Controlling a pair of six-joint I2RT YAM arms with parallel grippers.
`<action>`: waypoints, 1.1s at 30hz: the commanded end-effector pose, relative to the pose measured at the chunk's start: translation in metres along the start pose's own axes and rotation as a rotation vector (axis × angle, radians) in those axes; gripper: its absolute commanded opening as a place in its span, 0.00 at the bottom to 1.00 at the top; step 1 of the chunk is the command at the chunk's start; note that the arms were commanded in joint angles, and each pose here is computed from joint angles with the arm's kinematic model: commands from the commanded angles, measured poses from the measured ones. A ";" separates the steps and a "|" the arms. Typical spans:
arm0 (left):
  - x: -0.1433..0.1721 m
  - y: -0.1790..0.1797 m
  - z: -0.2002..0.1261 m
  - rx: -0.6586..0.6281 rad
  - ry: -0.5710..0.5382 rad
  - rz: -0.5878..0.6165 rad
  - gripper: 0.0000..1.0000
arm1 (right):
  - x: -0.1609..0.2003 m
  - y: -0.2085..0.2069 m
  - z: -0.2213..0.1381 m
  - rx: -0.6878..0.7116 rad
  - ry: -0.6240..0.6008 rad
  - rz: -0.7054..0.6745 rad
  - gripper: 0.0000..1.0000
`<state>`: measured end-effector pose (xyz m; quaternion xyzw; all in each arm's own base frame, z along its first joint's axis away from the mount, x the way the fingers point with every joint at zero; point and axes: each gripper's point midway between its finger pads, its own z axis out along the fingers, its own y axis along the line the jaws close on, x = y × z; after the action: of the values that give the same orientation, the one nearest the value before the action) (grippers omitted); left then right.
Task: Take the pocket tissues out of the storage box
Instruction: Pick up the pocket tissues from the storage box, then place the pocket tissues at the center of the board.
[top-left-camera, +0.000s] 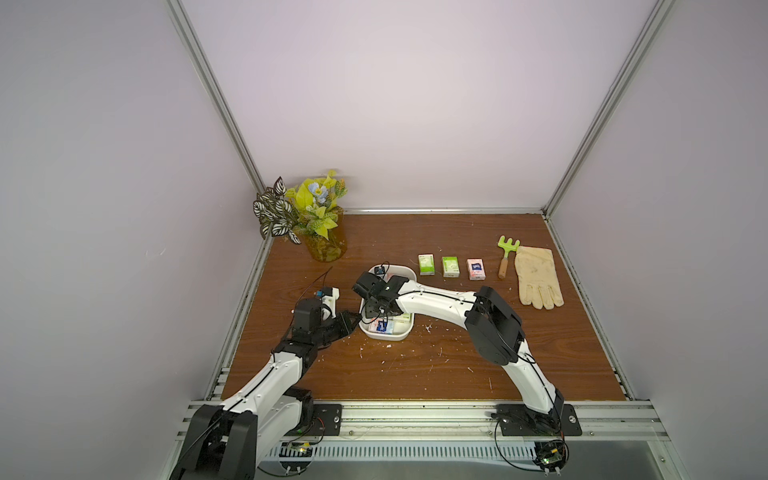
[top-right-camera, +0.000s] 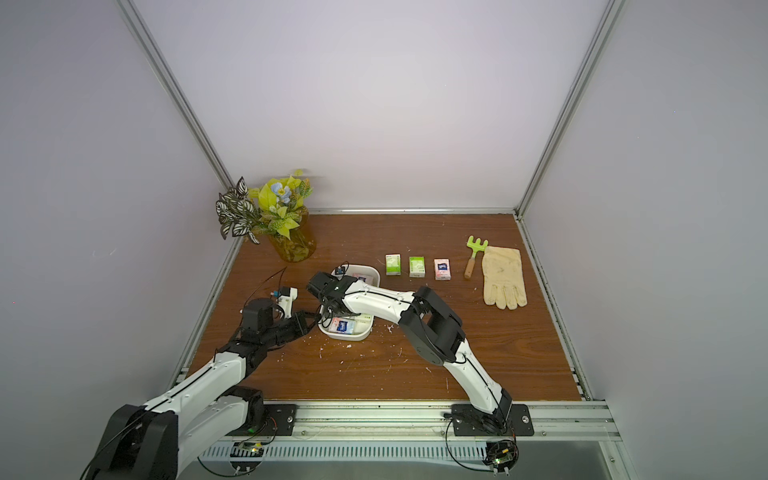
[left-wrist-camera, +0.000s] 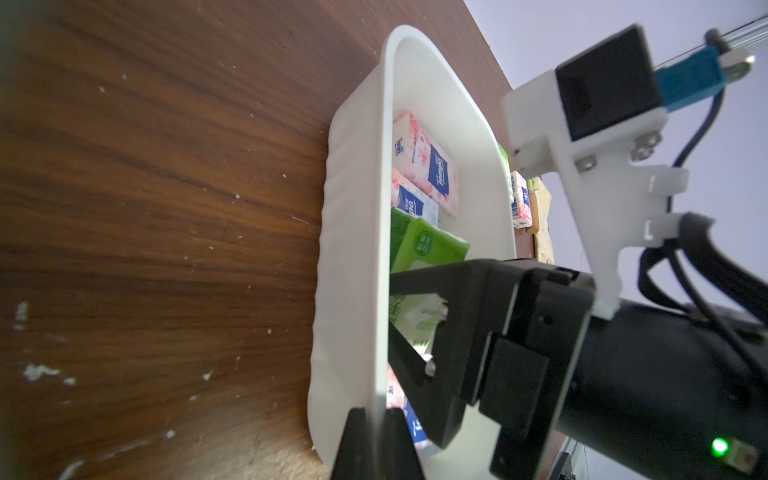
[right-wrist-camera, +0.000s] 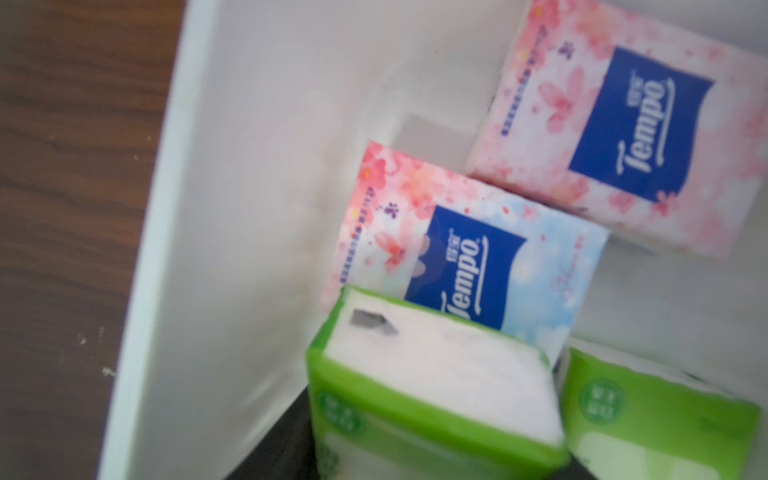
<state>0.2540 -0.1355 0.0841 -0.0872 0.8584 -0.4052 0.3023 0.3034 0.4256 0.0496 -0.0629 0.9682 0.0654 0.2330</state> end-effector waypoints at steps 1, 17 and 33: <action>0.013 0.008 0.001 -0.021 0.037 0.001 0.04 | -0.015 0.001 -0.022 -0.009 -0.055 0.011 0.58; 0.010 0.009 0.001 -0.040 0.037 0.006 0.04 | -0.061 -0.008 -0.093 -0.082 -0.170 0.008 0.56; -0.008 0.003 -0.006 -0.081 -0.011 0.052 0.25 | -0.086 -0.115 -0.098 -0.029 -0.105 -0.007 0.56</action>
<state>0.2534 -0.1287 0.0801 -0.0884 0.8700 -0.3782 0.3037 0.3568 0.3177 0.1594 -0.0435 0.9521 0.0810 0.2917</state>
